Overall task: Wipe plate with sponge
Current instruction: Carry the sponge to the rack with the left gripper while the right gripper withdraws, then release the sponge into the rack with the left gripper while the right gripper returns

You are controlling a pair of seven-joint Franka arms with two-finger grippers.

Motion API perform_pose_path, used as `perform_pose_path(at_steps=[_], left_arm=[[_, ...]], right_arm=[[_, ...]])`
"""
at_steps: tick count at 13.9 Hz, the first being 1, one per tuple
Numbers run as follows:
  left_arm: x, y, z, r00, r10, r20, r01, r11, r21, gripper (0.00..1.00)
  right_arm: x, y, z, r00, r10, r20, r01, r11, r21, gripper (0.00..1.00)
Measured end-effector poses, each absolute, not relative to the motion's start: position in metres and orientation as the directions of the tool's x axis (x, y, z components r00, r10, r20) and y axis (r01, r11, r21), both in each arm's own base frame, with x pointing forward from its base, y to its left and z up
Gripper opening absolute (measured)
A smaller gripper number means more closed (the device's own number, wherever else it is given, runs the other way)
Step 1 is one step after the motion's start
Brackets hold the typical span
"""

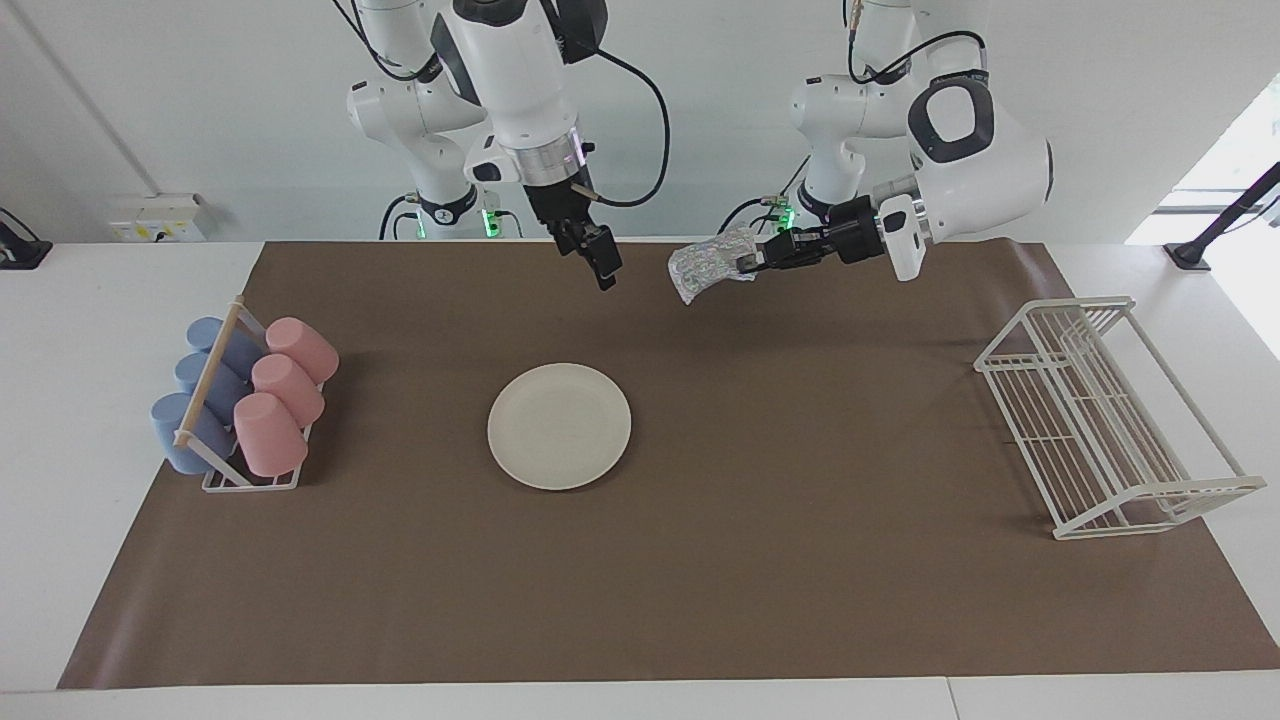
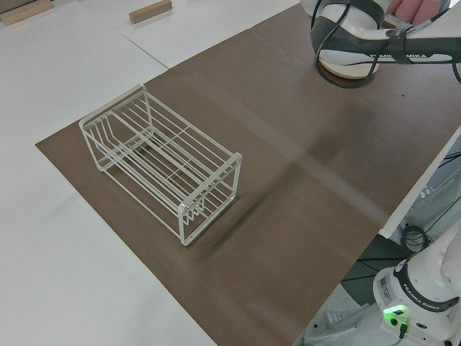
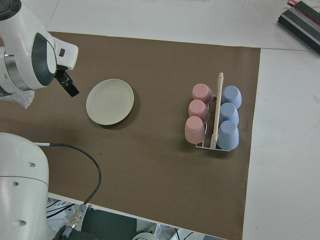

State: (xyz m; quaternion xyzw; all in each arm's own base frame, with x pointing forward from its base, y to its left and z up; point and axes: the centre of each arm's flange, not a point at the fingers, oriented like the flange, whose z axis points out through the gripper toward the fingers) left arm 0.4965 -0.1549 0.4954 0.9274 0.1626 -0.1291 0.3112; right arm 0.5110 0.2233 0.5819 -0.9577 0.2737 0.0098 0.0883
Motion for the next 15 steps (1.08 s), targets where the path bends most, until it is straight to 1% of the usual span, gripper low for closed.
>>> perform_pose_path(at_steps=[3,5,8,11,13,15], left_arm=[[0.512,-0.127,0.496,0.938,0.251,-0.239,0.328,-0.864,0.383,0.05],[0.523,-0.117,0.503,0.956,0.246,-0.159,0.279,-0.929,0.242,0.05],[0.537,-0.102,0.515,0.976,0.199,-0.083,0.202,-0.979,0.022,0.05],[0.55,-0.085,0.529,0.987,0.158,-0.01,0.153,-0.972,-0.18,0.05],[0.559,-0.074,0.539,0.992,0.124,0.038,0.129,-0.94,-0.316,0.05],[0.569,-0.068,0.547,0.994,0.081,0.077,0.107,-0.889,-0.445,0.05]], right_arm=[[0.514,0.208,0.587,0.933,-0.359,-0.021,-0.357,-0.918,-0.174,1.0],[0.517,0.197,0.588,0.966,-0.26,0.002,-0.256,-0.952,-0.169,1.0],[0.518,0.187,0.59,0.99,-0.143,0.022,-0.138,-0.978,-0.156,1.0],[0.518,0.169,0.591,0.999,-0.034,0.029,-0.031,-0.994,-0.104,1.0],[0.525,0.137,0.592,0.999,0.036,0.032,0.039,-0.995,-0.09,1.0],[0.531,0.1,0.592,0.999,0.042,0.016,0.043,-0.995,-0.085,1.0]])
